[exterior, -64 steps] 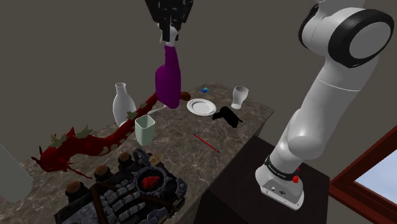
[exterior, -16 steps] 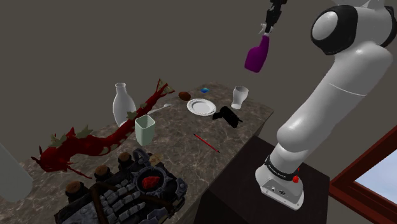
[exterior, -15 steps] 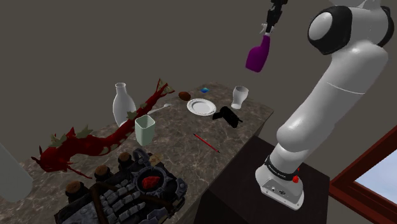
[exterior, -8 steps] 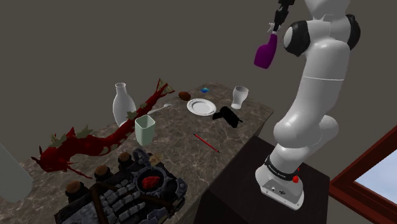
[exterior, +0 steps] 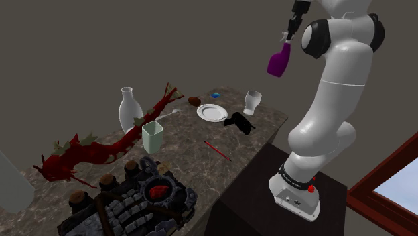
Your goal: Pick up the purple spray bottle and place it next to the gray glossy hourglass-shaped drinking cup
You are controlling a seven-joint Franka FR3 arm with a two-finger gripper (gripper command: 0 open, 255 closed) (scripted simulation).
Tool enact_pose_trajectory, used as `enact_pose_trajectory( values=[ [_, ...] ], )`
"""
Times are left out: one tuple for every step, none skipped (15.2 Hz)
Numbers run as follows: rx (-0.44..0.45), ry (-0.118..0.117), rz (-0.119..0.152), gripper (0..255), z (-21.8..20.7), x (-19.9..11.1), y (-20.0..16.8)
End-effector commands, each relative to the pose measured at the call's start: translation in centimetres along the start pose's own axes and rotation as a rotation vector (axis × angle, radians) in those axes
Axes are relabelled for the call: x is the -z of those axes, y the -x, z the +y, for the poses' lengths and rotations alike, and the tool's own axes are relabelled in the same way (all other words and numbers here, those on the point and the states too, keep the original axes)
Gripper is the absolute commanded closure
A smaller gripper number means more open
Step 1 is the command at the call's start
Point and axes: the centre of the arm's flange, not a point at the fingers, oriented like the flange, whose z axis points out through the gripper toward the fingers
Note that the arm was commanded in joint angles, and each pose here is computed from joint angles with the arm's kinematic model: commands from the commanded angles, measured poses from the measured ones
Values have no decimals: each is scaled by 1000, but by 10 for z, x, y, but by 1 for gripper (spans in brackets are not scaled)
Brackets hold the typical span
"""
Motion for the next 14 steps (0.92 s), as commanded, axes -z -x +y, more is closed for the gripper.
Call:
enact_pose_trajectory(
  values=[
    [0, 1, 0, 255, 1, -10, 0],
    [0, 1, 0, 255, 1, -15, 0],
    [0, 1, 0, 255, 1, -21, 0],
    [0, 1, 0, 255, 1, -26, 0],
    [0, 1, 0, 255, 1, -31, 0],
    [0, 1, 0, 255, 1, -36, 0],
    [0, 1, 0, 255, 1, -42, 0],
    [0, 1, 0, 255, 1, -47, -1],
    [0, 1, 0, 255, 1, -52, -1],
    [0, 1, 0, 255, 1, -58, -1],
    [0, 1, 0, 255, 1, -63, -1],
    [0, 1, 0, 255, 1, -68, -1],
    [0, 1, 0, 255, 1, -73, -1],
    [0, 1, 0, 255, 1, -79, -1]
  ],
)
